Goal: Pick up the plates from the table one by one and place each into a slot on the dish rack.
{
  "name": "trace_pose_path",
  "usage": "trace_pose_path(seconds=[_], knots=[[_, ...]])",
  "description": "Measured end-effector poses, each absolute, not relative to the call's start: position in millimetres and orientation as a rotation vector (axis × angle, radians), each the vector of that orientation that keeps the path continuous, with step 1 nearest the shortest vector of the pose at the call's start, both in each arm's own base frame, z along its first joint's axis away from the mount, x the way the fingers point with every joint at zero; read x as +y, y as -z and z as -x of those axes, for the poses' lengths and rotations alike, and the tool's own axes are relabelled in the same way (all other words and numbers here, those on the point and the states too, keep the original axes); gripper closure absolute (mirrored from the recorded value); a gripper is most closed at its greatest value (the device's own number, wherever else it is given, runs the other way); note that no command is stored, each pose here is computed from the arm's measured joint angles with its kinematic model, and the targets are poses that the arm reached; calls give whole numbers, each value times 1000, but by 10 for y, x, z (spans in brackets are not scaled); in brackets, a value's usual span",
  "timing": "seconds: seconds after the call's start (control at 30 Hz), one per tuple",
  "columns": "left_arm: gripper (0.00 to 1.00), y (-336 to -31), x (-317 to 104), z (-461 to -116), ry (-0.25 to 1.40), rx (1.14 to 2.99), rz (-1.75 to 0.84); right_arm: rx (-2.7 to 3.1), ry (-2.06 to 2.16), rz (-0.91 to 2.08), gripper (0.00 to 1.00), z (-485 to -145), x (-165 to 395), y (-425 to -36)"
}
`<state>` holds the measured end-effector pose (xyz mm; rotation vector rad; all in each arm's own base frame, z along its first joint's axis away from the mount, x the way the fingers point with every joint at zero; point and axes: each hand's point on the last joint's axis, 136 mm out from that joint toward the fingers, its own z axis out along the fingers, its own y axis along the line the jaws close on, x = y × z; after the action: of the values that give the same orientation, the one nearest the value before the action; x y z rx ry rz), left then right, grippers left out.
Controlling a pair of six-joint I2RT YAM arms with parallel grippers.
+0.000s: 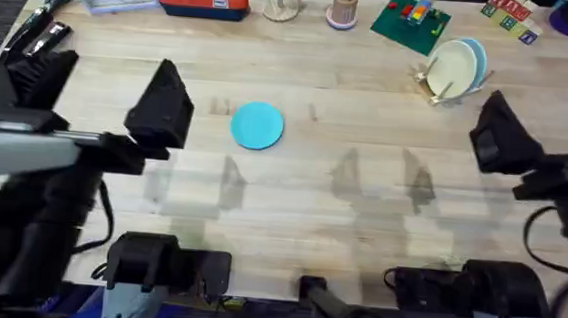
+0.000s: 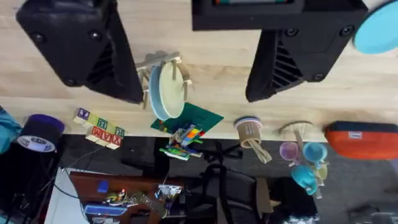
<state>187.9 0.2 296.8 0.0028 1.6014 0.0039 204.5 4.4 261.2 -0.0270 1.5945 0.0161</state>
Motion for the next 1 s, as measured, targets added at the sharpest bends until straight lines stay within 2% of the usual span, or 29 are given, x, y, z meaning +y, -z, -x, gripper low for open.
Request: trace_pose_path(seconds=[0.37, 0.67, 0.7, 1.0], knots=[[7, -3349, 3, -2078, -4, 1749, -3, 1722, -20, 26, 9, -2032, 45, -2977], [7, -3455, -1, -2312, -2, 2020, -7, 1887, -33, 29, 9, -2338, 56, -3215], [7, -3491, -2, -2410, 1, 2128, -8, 1988, -43, 32, 9, -2498, 66, -3237], [7, -3413, -2, -2606, 2, 2335, -8, 2198, -51, 27, 9, -2711, 65, -3192]])
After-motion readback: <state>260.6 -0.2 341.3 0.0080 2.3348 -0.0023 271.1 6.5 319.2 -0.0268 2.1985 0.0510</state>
